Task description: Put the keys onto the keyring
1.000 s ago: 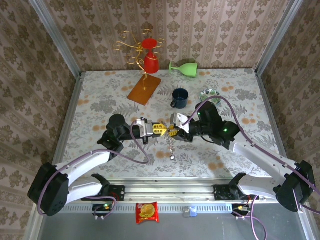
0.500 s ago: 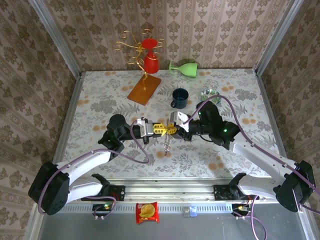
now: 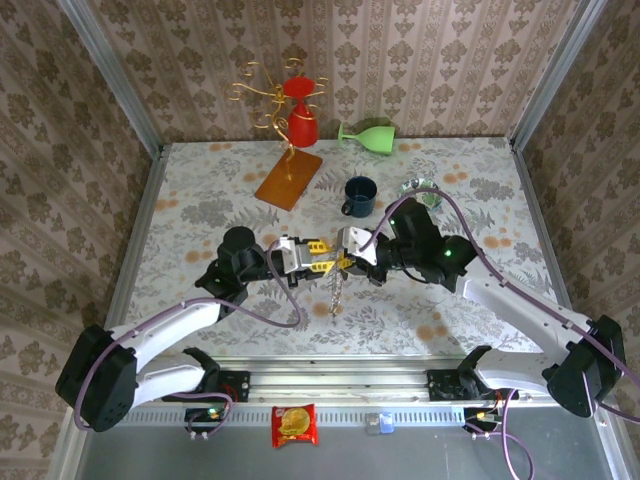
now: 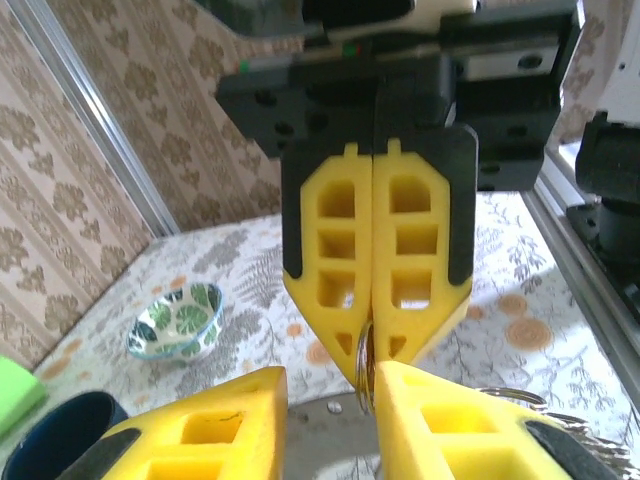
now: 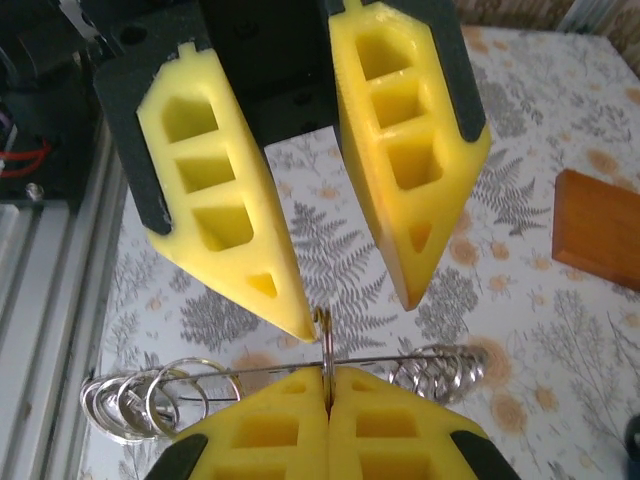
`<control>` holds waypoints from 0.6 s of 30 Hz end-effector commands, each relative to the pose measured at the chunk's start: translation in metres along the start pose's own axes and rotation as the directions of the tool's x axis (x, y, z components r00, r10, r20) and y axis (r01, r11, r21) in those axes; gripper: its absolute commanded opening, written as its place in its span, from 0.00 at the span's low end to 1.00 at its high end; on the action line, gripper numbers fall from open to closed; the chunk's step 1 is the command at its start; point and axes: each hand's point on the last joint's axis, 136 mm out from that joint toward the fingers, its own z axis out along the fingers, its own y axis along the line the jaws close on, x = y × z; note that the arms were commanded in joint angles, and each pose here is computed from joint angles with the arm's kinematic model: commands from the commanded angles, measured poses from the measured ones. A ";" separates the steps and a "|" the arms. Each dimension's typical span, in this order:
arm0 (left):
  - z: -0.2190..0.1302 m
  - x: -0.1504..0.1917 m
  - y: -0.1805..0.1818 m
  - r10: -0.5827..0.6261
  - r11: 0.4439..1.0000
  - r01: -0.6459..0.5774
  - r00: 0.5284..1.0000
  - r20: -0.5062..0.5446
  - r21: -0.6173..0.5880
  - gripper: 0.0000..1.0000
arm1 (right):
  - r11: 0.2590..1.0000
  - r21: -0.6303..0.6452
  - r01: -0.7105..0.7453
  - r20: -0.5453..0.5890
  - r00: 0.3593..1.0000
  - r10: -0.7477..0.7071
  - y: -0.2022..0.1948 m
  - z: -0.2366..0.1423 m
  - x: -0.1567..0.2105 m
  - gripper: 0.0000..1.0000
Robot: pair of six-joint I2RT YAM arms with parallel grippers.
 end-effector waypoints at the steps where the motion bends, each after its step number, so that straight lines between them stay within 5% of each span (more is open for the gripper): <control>1: 0.003 0.002 0.001 0.030 0.999 -0.029 0.998 -0.057 0.018 0.28 | 0.997 -0.004 0.083 -0.098 0.992 -0.083 0.001 -0.003 0.003 0.00; 8: 0.006 0.000 0.000 0.042 0.998 -0.038 0.996 -0.073 0.046 0.21 | 0.986 -0.035 0.163 -0.187 0.968 -0.167 0.006 0.003 0.002 0.00; 14: 0.005 0.004 -0.004 0.055 0.996 -0.048 0.993 -0.101 0.071 0.03 | 0.989 -0.019 0.150 -0.124 0.981 -0.151 0.005 0.003 -0.014 0.00; 18: 0.003 0.003 -0.006 0.067 0.996 -0.061 0.994 -0.088 0.067 0.00 | 0.996 0.010 0.084 -0.045 0.995 -0.084 0.000 -0.003 -0.017 0.18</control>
